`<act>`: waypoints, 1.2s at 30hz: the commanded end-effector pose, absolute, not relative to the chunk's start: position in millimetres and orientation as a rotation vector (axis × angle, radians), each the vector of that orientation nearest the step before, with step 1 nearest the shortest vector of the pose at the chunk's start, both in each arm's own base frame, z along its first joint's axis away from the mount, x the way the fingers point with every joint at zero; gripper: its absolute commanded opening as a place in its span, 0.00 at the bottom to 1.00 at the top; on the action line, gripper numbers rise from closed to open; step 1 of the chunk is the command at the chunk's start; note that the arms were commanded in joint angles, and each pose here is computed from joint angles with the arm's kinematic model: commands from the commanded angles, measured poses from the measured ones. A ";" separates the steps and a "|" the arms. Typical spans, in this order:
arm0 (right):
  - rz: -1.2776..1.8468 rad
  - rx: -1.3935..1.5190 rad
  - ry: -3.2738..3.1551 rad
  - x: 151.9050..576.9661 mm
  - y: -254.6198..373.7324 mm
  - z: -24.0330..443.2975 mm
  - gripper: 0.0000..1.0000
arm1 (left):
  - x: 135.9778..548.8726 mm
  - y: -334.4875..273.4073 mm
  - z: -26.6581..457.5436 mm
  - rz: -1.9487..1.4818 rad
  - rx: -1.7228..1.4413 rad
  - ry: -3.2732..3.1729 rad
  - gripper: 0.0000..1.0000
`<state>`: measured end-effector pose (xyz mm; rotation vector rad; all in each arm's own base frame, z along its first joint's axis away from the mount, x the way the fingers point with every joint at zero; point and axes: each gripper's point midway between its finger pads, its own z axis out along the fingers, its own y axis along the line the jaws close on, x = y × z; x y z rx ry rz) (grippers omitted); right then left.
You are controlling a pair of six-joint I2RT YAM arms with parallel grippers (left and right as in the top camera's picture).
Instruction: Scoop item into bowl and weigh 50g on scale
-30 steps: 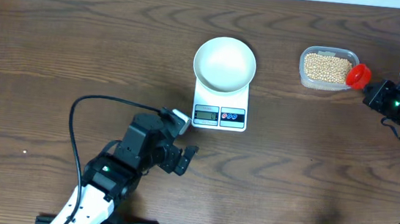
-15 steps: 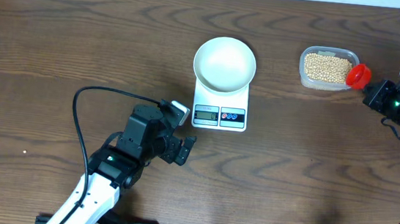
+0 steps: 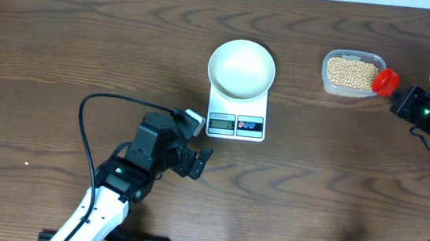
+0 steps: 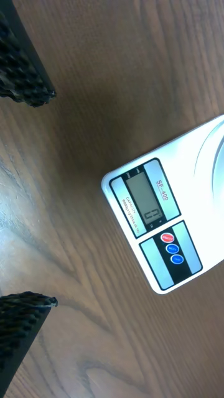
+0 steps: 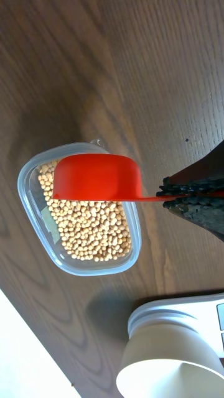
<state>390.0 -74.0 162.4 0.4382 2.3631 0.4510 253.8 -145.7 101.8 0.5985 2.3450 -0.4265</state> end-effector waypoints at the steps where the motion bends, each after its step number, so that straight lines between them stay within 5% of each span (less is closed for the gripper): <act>1: 0.428 0.408 2.338 393.3 -76.2 174.3 0.01 | 259.6 -146.0 111.4 -0.418 0.605 2.318 0.98; 36: 0.394 0.268 2.353 400.5 -56.6 198.0 0.01 | 261.9 -139.3 109.0 -0.367 0.586 2.331 0.98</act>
